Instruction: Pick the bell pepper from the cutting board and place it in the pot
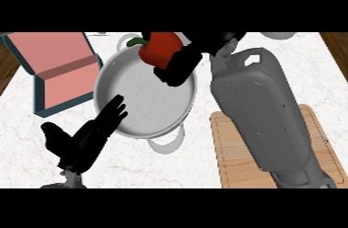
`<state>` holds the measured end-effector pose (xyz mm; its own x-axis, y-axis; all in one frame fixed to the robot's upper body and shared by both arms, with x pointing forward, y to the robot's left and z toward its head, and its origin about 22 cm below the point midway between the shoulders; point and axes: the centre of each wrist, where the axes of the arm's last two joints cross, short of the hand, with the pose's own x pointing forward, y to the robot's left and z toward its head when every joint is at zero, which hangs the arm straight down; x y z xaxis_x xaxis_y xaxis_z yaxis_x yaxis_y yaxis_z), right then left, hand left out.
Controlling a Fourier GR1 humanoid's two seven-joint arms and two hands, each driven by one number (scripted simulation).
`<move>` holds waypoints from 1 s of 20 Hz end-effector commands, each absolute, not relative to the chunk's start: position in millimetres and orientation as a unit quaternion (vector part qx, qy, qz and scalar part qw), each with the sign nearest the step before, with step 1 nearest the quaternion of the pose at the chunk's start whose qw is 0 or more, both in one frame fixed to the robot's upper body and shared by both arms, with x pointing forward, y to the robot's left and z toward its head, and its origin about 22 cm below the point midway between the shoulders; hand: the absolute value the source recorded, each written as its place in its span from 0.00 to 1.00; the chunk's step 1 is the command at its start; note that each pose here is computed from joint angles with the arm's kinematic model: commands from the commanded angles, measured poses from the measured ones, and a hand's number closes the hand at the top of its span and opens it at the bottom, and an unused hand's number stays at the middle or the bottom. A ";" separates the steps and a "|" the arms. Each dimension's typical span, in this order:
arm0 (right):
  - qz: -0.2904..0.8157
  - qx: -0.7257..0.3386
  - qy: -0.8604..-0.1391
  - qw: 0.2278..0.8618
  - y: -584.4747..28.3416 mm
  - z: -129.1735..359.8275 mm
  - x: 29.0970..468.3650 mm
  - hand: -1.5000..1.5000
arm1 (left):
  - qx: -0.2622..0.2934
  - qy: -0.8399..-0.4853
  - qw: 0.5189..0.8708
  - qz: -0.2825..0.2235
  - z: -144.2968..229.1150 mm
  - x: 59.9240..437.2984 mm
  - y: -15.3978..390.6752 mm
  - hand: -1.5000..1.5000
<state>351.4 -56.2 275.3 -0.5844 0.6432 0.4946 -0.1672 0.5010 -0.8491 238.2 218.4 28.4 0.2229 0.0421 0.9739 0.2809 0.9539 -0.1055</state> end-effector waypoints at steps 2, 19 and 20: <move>0.490 -0.169 -0.746 0.419 -12.5 255.3 373.6 1.00 | -0.141 -0.619 0.768 -0.086 34.4 234.1 206.5 0.50; 0.503 -0.142 -0.721 0.454 30.7 174.0 393.5 1.00 | -0.164 -0.609 0.767 -0.117 32.4 250.8 196.7 0.50; 0.489 -0.123 -0.712 0.489 26.3 166.1 394.5 1.00 | -0.164 -0.619 0.758 -0.121 36.2 267.2 190.8 0.50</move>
